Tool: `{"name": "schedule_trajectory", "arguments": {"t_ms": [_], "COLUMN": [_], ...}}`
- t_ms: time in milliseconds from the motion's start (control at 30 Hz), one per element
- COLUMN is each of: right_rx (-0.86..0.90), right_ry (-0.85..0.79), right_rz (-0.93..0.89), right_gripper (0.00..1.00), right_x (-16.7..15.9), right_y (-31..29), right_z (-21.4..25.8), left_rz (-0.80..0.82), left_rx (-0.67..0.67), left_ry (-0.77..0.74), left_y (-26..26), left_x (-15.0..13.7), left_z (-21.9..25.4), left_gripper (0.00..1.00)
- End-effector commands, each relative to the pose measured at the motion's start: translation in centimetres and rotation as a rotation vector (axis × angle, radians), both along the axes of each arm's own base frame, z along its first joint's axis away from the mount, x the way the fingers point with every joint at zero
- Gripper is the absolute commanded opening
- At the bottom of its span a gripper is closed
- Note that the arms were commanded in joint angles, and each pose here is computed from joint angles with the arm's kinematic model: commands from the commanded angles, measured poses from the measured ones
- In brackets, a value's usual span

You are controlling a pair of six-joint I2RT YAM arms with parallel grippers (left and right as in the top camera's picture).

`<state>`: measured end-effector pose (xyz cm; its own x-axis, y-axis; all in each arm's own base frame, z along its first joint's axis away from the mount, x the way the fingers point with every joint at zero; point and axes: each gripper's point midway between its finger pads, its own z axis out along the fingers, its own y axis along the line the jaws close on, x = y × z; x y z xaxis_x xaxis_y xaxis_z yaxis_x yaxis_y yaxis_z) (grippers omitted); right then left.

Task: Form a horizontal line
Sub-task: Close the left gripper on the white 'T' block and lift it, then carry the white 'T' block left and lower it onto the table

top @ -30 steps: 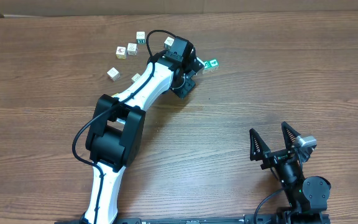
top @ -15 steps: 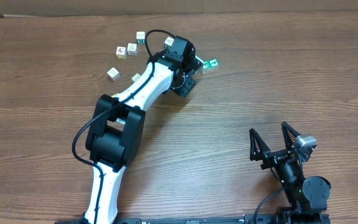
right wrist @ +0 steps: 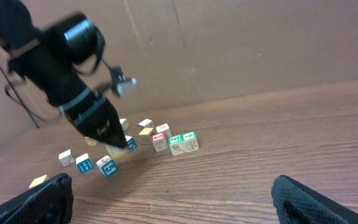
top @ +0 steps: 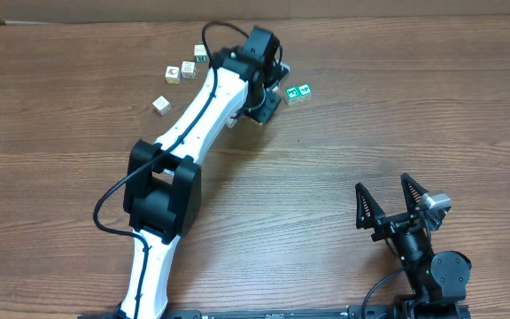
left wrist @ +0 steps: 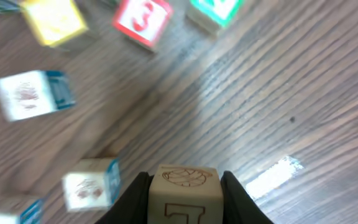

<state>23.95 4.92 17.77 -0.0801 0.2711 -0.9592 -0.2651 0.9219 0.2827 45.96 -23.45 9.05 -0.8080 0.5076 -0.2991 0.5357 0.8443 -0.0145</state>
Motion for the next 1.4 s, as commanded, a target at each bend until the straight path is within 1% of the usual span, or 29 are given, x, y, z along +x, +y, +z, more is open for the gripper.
{"name": "schedule_trajectory", "arguments": {"t_ms": [0,100,267,433,533,667,800,867,967,1233,1367], "right_rx": [-0.003,-0.003,-0.003,-0.003,-0.003,-0.003,-0.003,-0.003,-0.003,-0.003,-0.003], "right_ry": [-0.001,0.000,0.000,0.000,0.000,0.000,-0.001,-0.001,-0.001,-0.001,0.000], "right_rz": [0.008,0.008,0.008,0.008,0.008,0.008,0.008,0.008,0.008,0.008,0.008], "right_gripper": [1.00,1.00,1.00,1.00,1.00,1.00,1.00,1.00,1.00,1.00,1.00], "right_x": [0.0,0.0,0.0,0.0,0.0,0.0,0.0,0.0,0.0,0.0,0.0], "right_y": [0.2,0.2,0.2,0.1,0.1,0.2,0.2,0.2,0.2,0.1,0.2], "right_z": [-0.3,-0.3,-0.3,-0.3,-0.3,-0.3,-0.3,-0.3,-0.3,-0.3,-0.3], "left_rz": [0.108,0.148,0.238,0.339,0.413,0.525,0.652,0.687,0.711,0.605,0.625], "left_rx": [0.013,0.013,0.045,0.049,0.044,0.032,0.038,0.058,0.063,0.163,0.121], "left_ry": [-0.073,-0.107,-0.166,-0.170,-0.170,-0.202,-0.215,-0.207,-0.195,-0.171,-0.101], "left_y": [1.4,2.8,6.8,11.9,15.4,20.4,25.4,27.6,29.8,34.2,35.4], "left_x": [1.1,0.6,-0.4,-2.0,-3.7,-6.7,-9.4,-10.4,-10.7,-10.0,-10.3], "left_z": [4.0,7.0,11.5,12.8,12.5,11.4,9.5,8.4,6.9,4.3,1.8], "left_gripper": [0.04,0.05,0.05,0.05,0.05,0.04,0.04,0.04,0.04,0.04,0.04]}}
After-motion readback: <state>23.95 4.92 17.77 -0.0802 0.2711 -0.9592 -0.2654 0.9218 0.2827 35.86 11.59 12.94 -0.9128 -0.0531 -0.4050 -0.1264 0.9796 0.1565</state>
